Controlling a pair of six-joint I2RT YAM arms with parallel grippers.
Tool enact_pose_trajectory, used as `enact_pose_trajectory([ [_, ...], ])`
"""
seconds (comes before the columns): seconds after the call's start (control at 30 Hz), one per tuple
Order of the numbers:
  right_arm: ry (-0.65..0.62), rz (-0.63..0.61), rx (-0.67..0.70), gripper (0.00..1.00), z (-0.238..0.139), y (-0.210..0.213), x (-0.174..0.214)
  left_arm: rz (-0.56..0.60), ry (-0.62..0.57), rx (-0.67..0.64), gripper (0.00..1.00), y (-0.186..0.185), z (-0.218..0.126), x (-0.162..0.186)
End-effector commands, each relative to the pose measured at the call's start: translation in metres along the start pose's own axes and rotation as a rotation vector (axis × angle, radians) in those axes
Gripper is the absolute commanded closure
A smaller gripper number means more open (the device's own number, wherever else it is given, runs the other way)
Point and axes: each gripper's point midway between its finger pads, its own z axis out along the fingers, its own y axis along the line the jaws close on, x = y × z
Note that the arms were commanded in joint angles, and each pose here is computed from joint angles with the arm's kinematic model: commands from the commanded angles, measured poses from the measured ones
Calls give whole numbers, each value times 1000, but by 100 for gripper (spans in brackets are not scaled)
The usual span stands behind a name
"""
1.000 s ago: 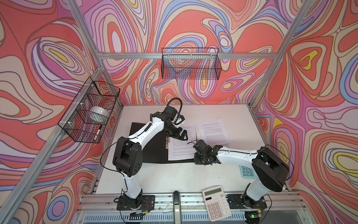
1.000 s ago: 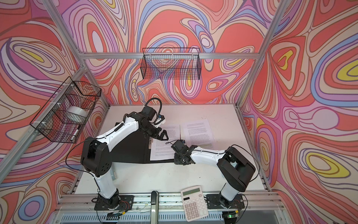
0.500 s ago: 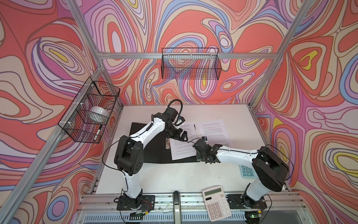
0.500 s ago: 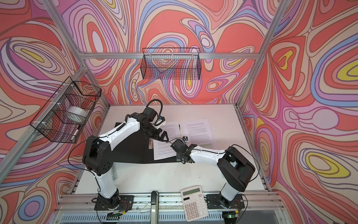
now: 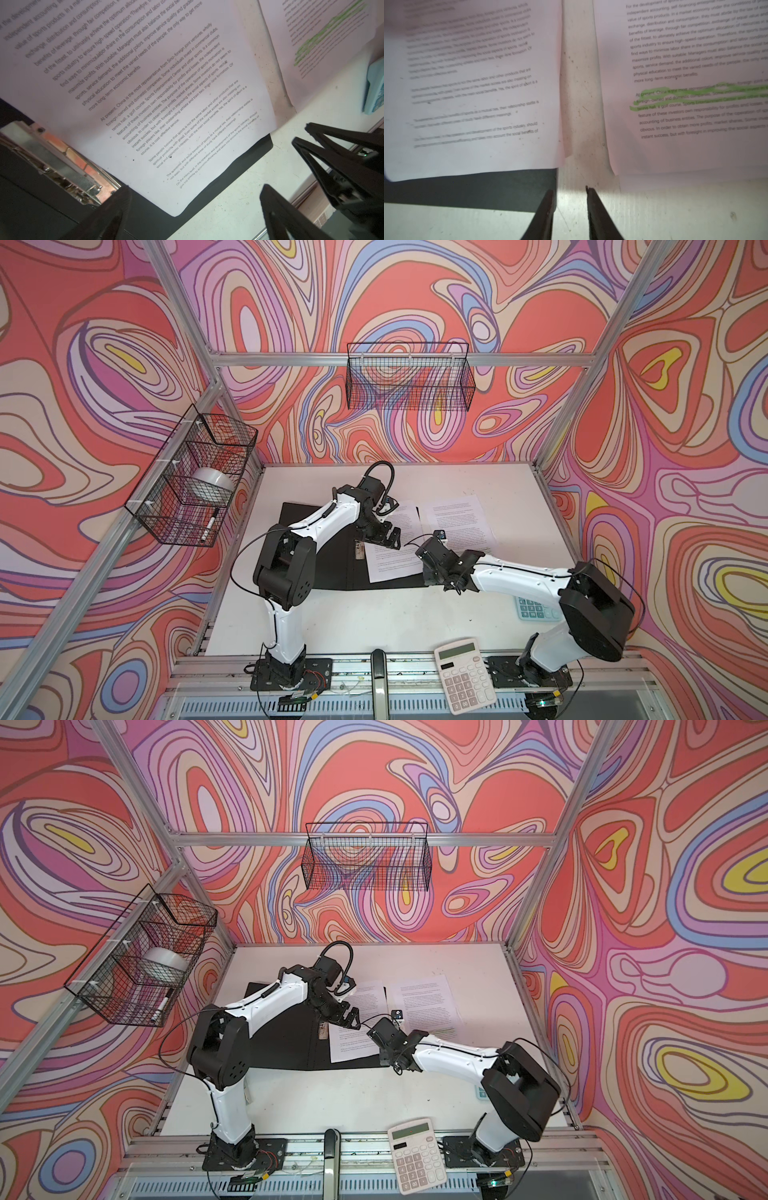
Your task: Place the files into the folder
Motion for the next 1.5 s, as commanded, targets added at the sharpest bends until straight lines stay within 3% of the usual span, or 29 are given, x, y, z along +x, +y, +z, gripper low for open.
enact_pose_trajectory([
  [0.0, -42, -2, -110, 75, -14, 20, -21, 19, -18, -56, 2, 2, -15, -5],
  [0.13, -38, 25, -186, 82, -9, 35, -46, 52, -57, -72, 2, 0, -31, -10],
  [0.4, 28, 144, -260, 88, 33, 18, -65, 115, -147, -189, 0, 15, -68, -16],
  [0.67, 97, 146, -286, 90, 57, 22, -54, -56, -213, -212, 0, 65, -94, -18],
  [0.9, 128, 146, -323, 90, 59, 27, -47, -194, -179, -191, 0, 97, -81, -17],
  [1.47, 260, 127, -387, 89, 81, 40, -19, -401, -67, -185, 0, 116, -26, 9],
])
